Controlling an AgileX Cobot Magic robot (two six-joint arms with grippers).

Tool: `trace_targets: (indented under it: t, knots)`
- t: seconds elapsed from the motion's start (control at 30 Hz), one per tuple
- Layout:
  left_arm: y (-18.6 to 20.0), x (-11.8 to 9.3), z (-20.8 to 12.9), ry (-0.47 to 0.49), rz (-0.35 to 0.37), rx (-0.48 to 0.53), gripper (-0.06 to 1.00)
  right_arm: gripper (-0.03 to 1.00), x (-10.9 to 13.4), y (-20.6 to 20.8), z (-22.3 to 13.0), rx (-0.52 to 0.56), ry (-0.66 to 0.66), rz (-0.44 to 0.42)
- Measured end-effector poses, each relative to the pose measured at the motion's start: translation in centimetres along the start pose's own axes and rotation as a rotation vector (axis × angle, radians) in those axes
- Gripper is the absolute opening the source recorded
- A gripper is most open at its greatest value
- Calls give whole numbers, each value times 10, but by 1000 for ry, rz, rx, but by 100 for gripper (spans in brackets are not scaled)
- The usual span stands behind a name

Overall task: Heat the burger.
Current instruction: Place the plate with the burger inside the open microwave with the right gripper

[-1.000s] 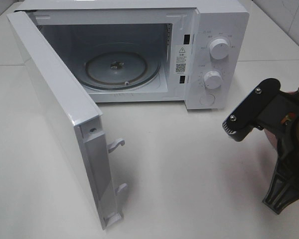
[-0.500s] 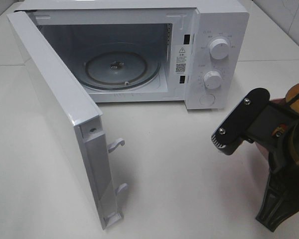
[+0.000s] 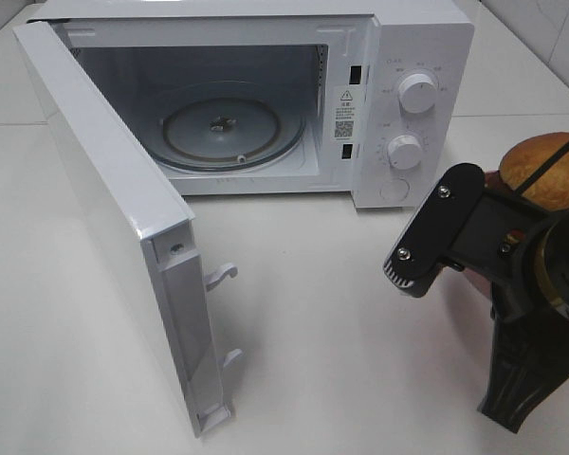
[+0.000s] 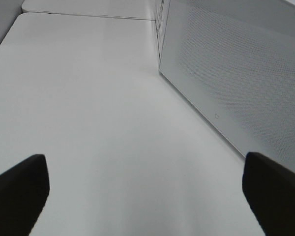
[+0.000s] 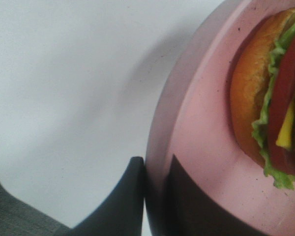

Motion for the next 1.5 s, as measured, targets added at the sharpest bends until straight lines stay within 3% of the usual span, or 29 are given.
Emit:
trace_targets:
  t: [0.13, 0.53, 0.93, 1.5]
  knots:
    - [0, 0, 0, 0, 0, 0, 99, 5, -5, 0, 2, -11, 67, -39]
    - [0, 0, 0, 0, 0, 0, 99, 5, -3, 1, 17, -130, 210, -35]
    - [0, 0, 0, 0, 0, 0, 99, 6, 0, 4, 32, -239, 458, -60]
    - [0, 0, 0, 0, 0, 0, 99, 8, 2, 6, 44, -335, 623, -92]
Point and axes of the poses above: a point on each arm's last joint axis where the gripper is mounted, y pointing back along that axis away from the gripper, x along the wrist's bending axis when the last joint is at zero, z = x × y, the point moved 4 cm from there along -y, pointing out along that axis toward the gripper, and after that the axes turned 13 degrees about y, right-handed, at the moved point
